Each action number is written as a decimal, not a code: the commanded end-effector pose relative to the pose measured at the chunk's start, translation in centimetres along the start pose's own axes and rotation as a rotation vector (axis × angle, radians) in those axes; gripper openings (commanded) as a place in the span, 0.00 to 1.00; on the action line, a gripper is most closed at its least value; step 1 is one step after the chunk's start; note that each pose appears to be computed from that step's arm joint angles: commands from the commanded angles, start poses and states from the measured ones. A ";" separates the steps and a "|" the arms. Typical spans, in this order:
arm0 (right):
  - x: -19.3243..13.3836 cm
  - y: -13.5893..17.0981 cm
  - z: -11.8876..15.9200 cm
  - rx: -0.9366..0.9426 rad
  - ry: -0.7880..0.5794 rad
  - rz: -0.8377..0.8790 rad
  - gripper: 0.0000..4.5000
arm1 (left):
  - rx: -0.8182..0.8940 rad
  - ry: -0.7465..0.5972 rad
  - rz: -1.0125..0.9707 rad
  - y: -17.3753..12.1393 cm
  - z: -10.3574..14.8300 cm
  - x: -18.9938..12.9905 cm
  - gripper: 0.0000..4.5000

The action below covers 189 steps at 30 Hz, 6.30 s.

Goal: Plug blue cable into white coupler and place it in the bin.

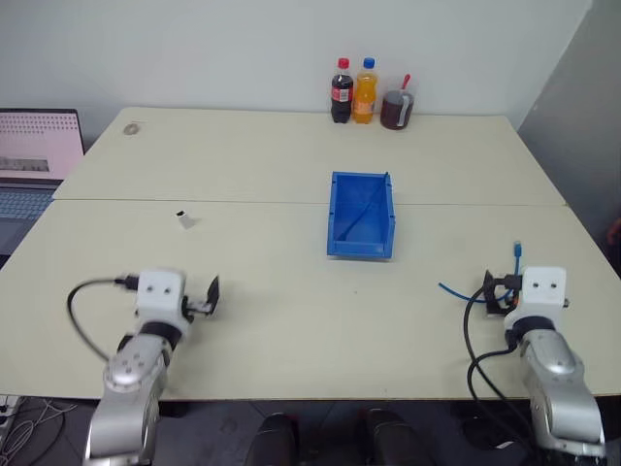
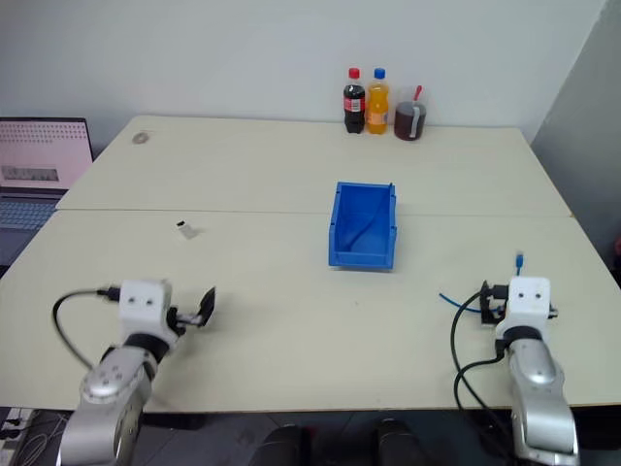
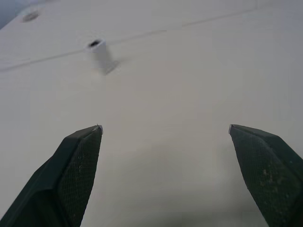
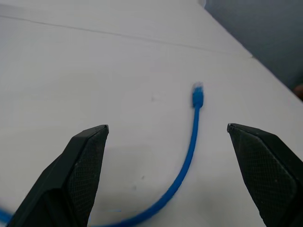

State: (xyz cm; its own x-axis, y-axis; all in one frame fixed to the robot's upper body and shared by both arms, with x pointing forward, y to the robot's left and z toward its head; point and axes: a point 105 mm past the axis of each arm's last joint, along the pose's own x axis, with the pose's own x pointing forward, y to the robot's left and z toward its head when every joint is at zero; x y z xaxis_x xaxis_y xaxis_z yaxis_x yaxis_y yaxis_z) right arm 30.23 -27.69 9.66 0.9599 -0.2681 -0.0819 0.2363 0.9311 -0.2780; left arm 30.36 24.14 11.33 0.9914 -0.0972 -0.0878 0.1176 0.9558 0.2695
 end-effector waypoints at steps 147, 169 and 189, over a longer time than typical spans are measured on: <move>-10.9 15.7 8.2 -0.084 -0.029 1.515 0.89 | 0.355 0.131 -1.252 -7.5 -4.5 -1.5 0.09; -14.8 15.2 9.8 0.536 0.288 1.711 0.89 | -0.906 0.465 -1.494 -12.6 7.5 -7.6 0.05; -16.0 16.7 13.1 0.761 0.369 1.833 0.80 | -1.055 0.493 -1.475 -13.3 8.4 -10.0 0.05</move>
State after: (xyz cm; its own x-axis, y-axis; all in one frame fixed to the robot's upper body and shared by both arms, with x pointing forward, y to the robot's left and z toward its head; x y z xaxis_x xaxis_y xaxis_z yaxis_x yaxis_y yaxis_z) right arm 20.86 -4.78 17.76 0.0526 0.9980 0.0359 -0.6766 0.0092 0.7362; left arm 20.09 10.42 15.99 0.0557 -0.9983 0.0145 0.4679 0.0133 -0.8837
